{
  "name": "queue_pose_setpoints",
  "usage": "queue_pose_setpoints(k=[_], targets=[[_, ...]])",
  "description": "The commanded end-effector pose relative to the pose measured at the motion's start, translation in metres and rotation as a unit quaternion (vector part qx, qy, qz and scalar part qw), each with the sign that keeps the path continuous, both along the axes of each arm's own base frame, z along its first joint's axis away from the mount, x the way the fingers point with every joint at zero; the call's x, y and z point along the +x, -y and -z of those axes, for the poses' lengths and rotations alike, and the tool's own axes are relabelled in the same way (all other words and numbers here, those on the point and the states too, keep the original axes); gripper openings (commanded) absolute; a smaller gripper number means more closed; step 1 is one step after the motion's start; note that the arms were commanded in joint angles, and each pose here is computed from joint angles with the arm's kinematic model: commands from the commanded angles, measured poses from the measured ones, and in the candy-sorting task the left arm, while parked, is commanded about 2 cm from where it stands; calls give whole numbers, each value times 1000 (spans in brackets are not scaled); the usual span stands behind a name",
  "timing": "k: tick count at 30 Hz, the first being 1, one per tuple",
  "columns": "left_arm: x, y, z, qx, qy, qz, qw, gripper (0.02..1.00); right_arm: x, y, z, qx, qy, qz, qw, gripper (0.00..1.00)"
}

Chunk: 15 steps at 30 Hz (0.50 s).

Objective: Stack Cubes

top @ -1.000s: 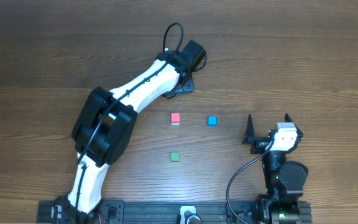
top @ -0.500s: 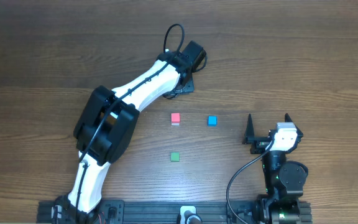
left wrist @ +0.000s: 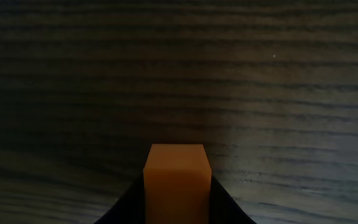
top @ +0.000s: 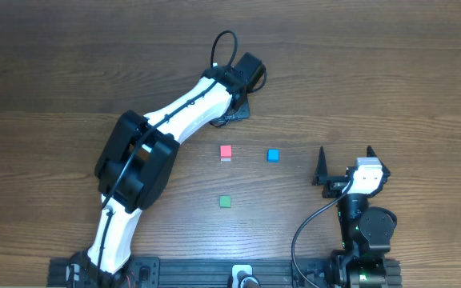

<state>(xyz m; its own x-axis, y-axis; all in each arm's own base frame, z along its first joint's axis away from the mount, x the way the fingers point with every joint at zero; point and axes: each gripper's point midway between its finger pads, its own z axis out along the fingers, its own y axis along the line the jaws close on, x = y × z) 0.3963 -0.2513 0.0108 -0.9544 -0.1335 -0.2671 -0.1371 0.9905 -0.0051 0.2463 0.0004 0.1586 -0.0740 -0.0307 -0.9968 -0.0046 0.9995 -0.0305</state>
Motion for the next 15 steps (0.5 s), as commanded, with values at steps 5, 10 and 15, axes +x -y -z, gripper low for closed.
queue_pose_setpoints(k=[5,10,15], targets=[[-24,7,-127,-46,82,-4,996,64,0,0,2,-2,1,-2,1000,993],[-68,12,-150,-39,79,6,996,56,0,0,2,-2,1,-2,1000,993],[-97,16,-139,-31,74,-3,997,56,0,0,2,-2,1,-2,1000,993]])
